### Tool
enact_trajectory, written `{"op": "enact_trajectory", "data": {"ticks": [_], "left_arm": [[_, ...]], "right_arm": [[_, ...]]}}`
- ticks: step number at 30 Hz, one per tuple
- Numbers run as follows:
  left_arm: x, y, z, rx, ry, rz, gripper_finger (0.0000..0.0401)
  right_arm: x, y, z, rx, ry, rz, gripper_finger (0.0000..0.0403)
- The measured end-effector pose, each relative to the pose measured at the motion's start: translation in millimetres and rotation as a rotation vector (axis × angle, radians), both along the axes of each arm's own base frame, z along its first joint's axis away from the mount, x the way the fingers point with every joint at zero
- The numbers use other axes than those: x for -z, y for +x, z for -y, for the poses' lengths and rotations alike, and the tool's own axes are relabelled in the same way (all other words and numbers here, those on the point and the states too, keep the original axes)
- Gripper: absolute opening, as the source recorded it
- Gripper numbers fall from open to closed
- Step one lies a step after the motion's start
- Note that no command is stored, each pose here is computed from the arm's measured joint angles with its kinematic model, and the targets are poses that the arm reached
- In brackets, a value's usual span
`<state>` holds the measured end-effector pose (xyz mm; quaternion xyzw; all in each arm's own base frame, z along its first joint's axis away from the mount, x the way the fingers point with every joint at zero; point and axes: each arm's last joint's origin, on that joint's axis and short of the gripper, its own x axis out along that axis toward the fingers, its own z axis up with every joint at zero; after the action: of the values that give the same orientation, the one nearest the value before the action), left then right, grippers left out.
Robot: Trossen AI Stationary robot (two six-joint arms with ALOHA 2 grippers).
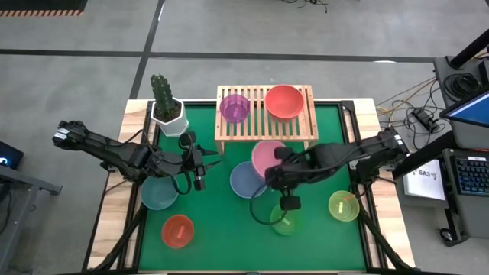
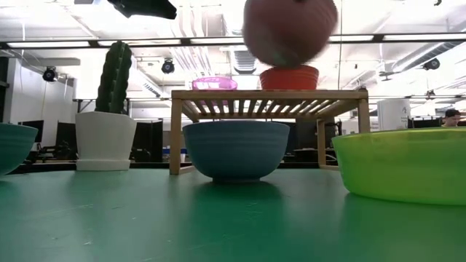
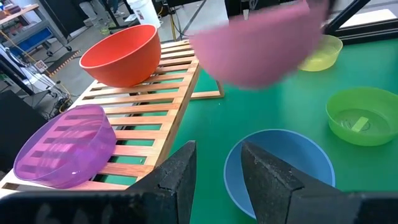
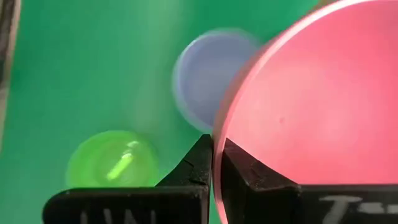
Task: Place and stack bowls onto a shelf
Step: Stack the pink bowl on top of the orange bowl on the shelf
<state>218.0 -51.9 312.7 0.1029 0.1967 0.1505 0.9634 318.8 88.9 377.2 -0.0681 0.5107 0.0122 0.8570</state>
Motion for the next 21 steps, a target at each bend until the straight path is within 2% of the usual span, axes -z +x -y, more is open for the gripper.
{"op": "enact_trajectory", "data": {"ticks": [4,8,12,14,21], "left_arm": [[0,0,0,0.001,0.003,-0.001,0.0110],[0,0,0,0.001,0.003,-0.001,0.0110],[0,0,0,0.002,0.003,-0.002,0.0110],[0,0,0,0.002,0.003,-0.001,0.0110],[0,0,0,0.003,0.005,-0.003,0.0110]], "right_arm": [[-34,-6,14,0.036,-0.182,0.104,0.0009],[-55,-14,45,0.145,-0.294,0.102,0.0009],[-60,-20,89,0.265,-0.311,0.032,0.0009],[-59,-22,112,0.285,-0.306,-0.009,0.0009],[-52,-29,183,0.325,-0.102,-0.055,0.0009]]}}
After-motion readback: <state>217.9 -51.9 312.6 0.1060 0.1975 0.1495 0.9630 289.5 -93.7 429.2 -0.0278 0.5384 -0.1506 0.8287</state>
